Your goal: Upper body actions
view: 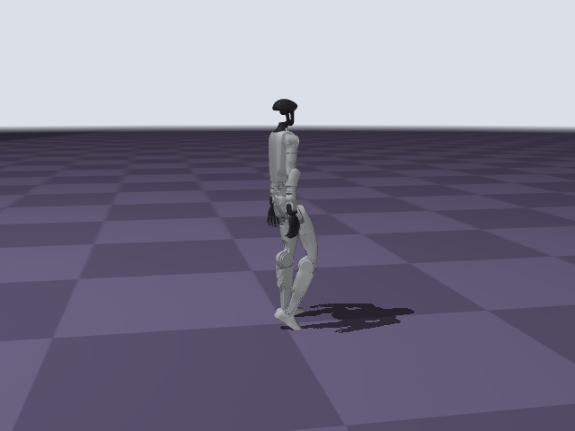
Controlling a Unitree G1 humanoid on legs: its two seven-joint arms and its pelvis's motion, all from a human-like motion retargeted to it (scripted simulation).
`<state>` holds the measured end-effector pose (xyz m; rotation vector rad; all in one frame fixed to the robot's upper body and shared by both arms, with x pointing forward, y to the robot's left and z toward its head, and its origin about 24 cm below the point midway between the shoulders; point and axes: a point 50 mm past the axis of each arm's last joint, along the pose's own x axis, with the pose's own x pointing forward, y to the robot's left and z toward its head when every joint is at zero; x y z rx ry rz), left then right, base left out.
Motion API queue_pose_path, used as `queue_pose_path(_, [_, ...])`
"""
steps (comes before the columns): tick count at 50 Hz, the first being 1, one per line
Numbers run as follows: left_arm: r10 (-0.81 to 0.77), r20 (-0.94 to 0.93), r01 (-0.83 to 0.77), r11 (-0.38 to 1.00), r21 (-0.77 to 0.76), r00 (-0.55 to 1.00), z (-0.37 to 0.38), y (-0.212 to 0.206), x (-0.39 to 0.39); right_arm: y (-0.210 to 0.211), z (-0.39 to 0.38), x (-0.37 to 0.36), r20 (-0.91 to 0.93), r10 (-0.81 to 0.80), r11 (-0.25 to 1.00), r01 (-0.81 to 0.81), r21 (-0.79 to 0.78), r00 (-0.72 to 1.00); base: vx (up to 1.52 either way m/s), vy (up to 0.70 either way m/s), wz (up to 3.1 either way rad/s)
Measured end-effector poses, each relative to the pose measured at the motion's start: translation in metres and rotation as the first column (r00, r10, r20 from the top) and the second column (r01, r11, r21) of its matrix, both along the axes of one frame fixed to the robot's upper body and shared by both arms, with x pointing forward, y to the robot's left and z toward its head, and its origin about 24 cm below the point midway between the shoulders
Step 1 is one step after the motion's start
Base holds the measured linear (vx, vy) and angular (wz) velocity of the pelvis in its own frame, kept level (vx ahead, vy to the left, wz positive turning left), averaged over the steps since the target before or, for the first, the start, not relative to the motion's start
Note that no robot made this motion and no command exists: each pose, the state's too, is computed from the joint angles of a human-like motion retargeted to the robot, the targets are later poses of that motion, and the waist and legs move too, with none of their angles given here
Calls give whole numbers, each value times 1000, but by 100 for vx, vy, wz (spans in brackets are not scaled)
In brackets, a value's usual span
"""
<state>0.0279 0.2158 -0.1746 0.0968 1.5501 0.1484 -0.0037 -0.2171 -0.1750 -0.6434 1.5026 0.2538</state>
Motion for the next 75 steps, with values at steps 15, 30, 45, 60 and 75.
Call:
queue_pose_path(15, [48,567,-29,999,-43,822,41,-28,171,-15,14,-78,-273,-211,977,206,-48,939,-7,9,0])
queue_pose_path(30, [-54,410,54,998,11,911,20,-20,121,4,1,-34,-165,-68,993,83,84,984,2,-1,-22])
queue_pose_path(45, [-92,97,91,996,19,991,-3,-15,7,11,-2,31,31,128,985,-131,113,991,-2,-10,-13])
queue_pose_path(60, [23,7,-23,999,-44,1000,-3,-7,-20,-15,7,-42,-200,-34,999,29,-31,979,-4,-15,29])
queue_pose_path(75, [282,-259,-297,955,-20,924,9,-16,-128,15,2,63,1,5,996,-5,88,1000,-6,-11,7])
